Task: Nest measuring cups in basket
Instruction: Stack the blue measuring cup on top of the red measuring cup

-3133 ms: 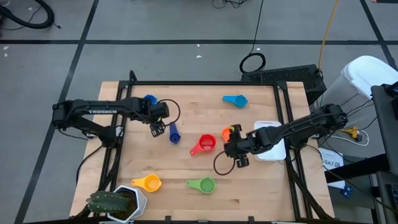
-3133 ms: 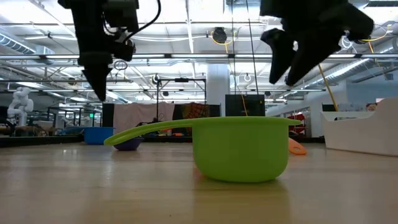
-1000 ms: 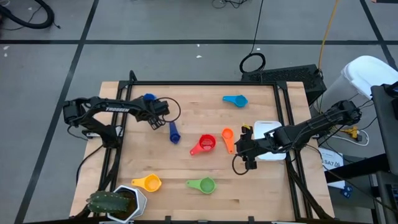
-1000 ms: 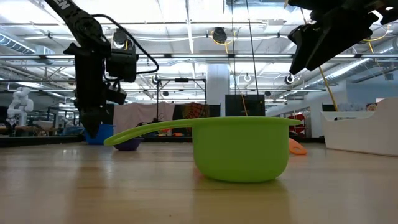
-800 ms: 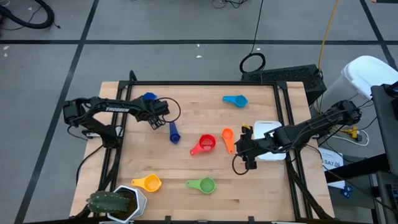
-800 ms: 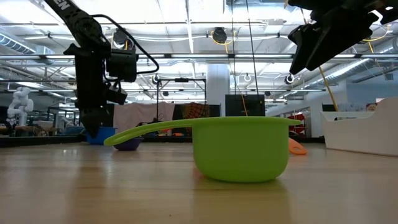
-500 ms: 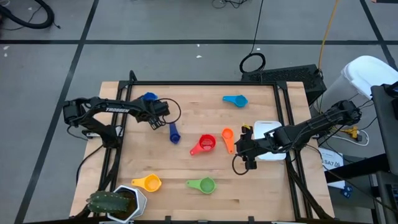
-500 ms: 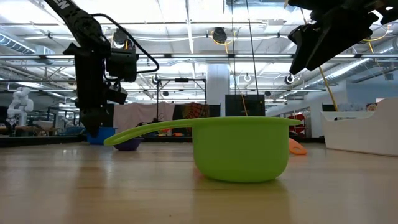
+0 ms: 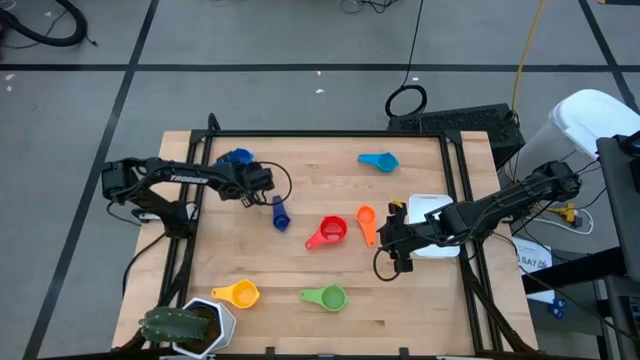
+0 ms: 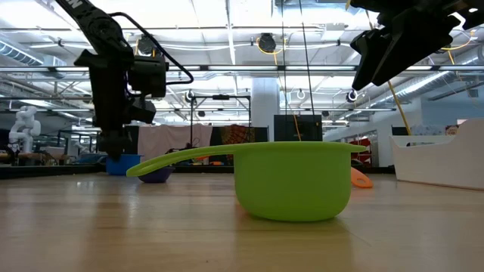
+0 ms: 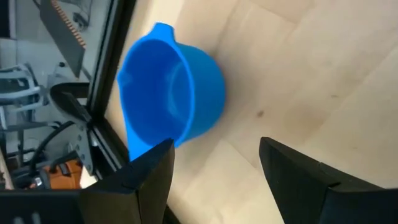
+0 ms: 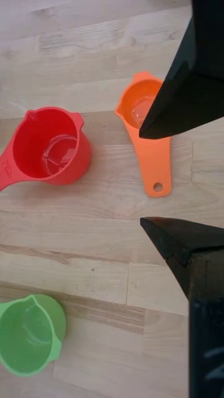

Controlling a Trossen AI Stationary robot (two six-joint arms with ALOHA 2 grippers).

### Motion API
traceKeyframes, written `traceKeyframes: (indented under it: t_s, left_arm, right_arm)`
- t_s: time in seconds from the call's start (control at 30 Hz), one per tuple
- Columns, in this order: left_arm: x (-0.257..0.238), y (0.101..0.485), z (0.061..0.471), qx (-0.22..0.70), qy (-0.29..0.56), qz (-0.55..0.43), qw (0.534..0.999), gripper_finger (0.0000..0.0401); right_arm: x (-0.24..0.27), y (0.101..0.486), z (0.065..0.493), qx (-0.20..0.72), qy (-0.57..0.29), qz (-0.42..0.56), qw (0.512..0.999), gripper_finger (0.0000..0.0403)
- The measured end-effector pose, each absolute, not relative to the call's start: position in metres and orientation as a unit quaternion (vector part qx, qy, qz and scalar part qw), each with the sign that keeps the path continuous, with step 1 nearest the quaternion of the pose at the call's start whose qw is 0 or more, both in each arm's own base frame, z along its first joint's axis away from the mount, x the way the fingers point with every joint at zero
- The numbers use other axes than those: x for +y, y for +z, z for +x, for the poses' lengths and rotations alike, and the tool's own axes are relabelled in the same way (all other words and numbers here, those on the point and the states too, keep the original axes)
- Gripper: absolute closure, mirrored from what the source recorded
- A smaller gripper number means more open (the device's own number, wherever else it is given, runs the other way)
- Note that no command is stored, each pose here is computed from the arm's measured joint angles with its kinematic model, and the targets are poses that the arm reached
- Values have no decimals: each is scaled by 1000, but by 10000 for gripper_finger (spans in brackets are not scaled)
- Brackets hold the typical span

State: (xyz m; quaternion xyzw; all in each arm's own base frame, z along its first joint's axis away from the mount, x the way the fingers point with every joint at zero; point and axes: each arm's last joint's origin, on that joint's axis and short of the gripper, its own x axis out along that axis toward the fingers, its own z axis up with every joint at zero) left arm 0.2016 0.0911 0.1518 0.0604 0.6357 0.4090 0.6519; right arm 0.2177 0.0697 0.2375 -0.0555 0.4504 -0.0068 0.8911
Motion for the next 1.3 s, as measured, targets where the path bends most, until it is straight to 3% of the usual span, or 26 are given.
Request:
traceKeyframes:
  t_s: [0.4, 0.93, 1.3]
  left_arm:
    - [110, 152, 207, 603, 385, 1, 698, 162]
    - [121, 152, 201, 609, 400, 14, 684, 162]
    - [126, 153, 202, 599, 400, 1, 694, 162]
  right_arm:
    - [70, 237, 218, 450, -9, -50, 891, 193]
    - [70, 200, 205, 478, -19, -35, 877, 193]
    - [71, 200, 207, 464, -12, -37, 885, 193]
